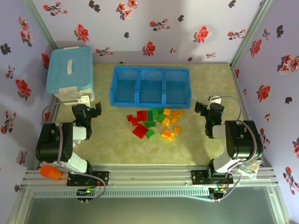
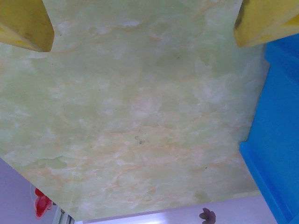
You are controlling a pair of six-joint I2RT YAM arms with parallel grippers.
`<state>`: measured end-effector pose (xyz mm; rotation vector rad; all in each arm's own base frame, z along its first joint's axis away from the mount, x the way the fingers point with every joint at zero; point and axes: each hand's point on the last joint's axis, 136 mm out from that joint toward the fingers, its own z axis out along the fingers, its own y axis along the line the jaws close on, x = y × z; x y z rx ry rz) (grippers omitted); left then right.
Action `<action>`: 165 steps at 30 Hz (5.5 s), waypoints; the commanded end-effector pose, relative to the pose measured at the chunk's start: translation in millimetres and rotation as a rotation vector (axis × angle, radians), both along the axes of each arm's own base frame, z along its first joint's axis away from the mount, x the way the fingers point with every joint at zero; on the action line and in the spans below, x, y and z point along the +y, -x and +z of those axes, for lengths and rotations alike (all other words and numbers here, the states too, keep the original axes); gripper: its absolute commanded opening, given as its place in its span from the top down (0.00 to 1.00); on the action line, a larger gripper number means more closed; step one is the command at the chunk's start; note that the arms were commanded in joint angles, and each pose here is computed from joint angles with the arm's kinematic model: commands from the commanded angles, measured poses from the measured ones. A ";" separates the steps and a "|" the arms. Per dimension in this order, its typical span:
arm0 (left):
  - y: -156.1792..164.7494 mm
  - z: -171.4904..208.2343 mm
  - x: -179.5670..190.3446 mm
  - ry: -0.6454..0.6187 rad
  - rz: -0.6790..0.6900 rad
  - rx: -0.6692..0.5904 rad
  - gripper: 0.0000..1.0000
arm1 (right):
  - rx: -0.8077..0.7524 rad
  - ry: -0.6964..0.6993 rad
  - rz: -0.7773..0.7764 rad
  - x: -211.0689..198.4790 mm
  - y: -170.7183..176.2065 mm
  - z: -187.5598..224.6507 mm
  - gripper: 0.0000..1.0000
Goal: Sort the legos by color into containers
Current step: Rotate the container at the top-center of the table, then pick up the lego from the center of the table.
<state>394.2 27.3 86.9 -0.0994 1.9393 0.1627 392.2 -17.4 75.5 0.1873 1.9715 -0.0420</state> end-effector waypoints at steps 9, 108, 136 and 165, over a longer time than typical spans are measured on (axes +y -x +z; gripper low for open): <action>-2.3 8.3 -0.9 0.006 -0.002 -0.028 0.00 | -0.035 -0.003 0.002 -1.3 -4.7 10.1 0.01; -35.6 16.3 -131.3 0.329 -0.169 0.450 0.54 | 0.461 -0.300 0.015 76.1 -29.4 25.9 0.75; 60.1 49.7 -192.3 0.392 -0.272 0.520 0.31 | 0.428 -0.395 0.171 96.5 64.4 66.9 0.34; 87.3 -35.5 -264.7 0.300 -0.210 0.724 0.46 | 0.462 -0.402 0.181 106.7 89.0 35.3 0.35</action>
